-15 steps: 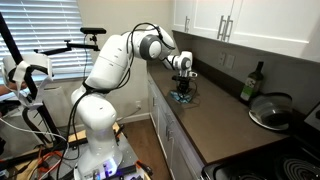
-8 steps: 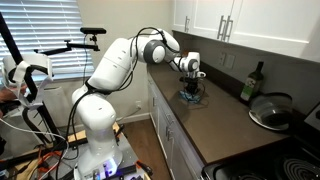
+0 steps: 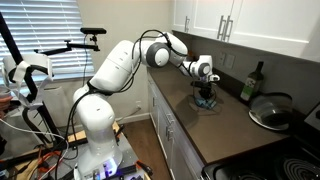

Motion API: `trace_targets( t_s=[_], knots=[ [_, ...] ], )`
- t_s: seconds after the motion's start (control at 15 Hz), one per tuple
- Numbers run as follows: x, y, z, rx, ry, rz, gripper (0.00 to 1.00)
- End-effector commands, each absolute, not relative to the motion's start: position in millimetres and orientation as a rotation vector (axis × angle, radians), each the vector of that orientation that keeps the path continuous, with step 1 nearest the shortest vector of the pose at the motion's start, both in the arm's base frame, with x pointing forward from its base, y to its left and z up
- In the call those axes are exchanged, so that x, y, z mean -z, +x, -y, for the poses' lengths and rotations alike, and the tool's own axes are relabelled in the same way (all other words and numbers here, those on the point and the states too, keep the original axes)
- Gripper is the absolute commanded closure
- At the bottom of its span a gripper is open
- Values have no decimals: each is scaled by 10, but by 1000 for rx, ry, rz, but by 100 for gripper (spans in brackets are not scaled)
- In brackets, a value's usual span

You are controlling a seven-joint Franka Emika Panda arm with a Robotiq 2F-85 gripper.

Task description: Use the cloth to wipe the counter

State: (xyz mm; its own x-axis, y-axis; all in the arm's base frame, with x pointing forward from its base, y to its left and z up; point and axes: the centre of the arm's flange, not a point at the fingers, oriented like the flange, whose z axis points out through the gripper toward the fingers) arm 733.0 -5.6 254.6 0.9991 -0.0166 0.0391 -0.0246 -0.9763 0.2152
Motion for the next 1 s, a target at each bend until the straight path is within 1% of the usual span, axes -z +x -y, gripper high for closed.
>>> trace_targets(
  t_s=[0.0,0.47,0.53,0.6,0.93],
  knots=[
    [-2370,7321,594,-102,2856,246,97],
    [-2564,7123,1372,-55,2716,596,97],
    [-2590,7094,1424,-36,2703,621,97],
    [-2567,6924,1459,-6,2691,642,97],
    [-2489,6742,1413,155,2684,655,97]
  ],
)
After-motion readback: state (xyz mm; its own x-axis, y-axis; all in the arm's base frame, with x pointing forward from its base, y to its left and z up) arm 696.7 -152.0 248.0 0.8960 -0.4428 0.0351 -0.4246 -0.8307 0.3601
